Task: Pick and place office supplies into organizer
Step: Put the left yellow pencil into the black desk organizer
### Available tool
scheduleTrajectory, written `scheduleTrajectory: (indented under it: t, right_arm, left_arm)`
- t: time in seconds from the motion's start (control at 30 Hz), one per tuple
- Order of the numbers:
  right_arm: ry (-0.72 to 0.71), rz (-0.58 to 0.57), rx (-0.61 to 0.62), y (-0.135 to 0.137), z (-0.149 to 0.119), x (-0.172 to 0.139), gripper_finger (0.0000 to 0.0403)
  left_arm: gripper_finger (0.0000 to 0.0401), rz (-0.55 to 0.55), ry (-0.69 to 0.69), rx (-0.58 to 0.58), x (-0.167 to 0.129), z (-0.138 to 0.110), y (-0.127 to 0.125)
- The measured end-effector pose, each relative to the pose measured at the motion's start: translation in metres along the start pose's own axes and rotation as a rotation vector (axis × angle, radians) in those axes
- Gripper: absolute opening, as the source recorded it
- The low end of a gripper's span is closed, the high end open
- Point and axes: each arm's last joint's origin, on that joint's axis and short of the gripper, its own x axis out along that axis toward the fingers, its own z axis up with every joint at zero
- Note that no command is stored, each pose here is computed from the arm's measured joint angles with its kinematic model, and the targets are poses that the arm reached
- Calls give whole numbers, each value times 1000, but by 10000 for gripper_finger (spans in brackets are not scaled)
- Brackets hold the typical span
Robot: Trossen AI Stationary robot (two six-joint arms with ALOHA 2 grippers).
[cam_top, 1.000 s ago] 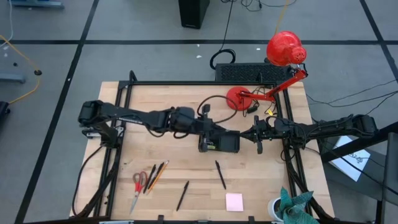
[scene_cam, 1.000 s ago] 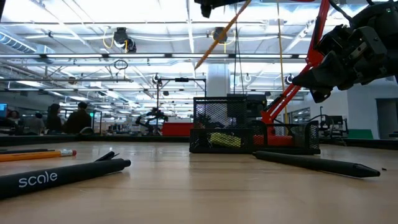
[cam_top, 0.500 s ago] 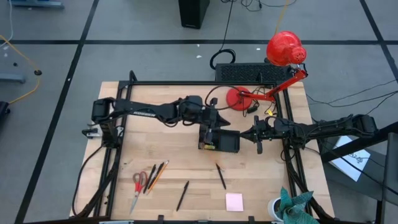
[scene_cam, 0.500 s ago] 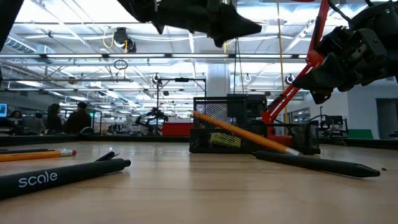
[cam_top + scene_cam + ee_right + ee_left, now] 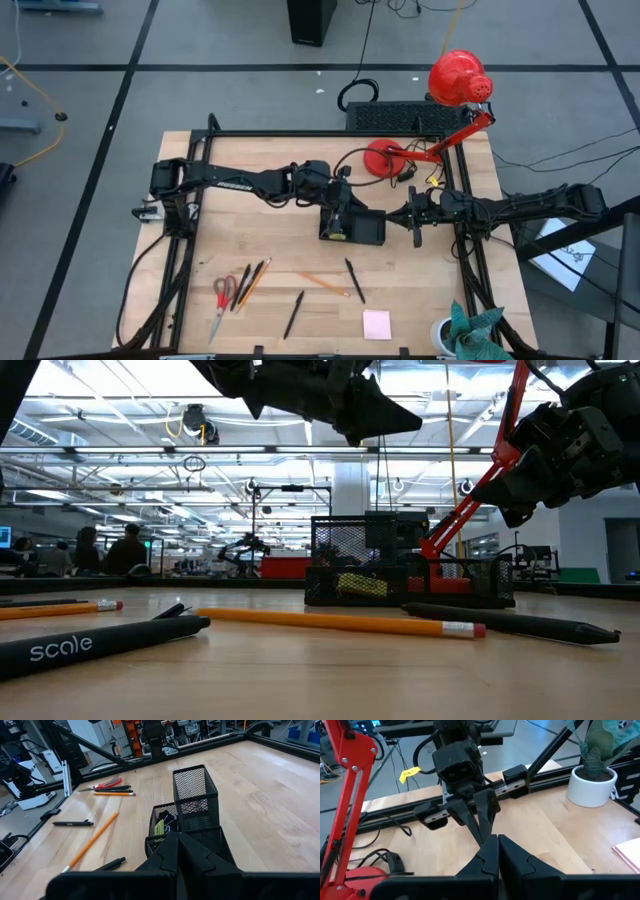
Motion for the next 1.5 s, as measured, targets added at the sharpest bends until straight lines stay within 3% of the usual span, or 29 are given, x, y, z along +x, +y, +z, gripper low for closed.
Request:
scheduleTrajectory:
  t: [0.43, 0.53, 0.73, 0.83, 0.93, 1.03, 1.27, 1.5]
  right_arm:
    - [-2, 1, 1, 0, 0, 0, 4]
    - [-2, 1, 1, 0, 0, 0, 4]
    - [-2, 1, 1, 0, 0, 0, 4]
    - [-4, 1, 1, 0, 0, 0, 4]
    - [-22, 6, 0, 1, 2, 0, 4]
    - [-26, 6, 0, 1, 2, 0, 4]
    - [-24, 6, 0, 1, 2, 0, 4]
    - [-11, 2, 1, 0, 1, 0, 4]
  left_arm:
    - [8, -25, 58, -45, 2, -4, -8]
    - [8, -22, 215, -37, 5, -13, -33]
    - [6, -107, 591, 40, -1, -33, -115]
    - [3, -140, 606, 48, -3, -30, -146]
    - [6, -101, 573, 2, -2, -26, -161]
    - [27, -79, 563, -68, -2, -24, -166]
    - [109, -155, 555, -79, 5, -30, -191]
    - [169, -215, 726, -128, 50, -60, -218]
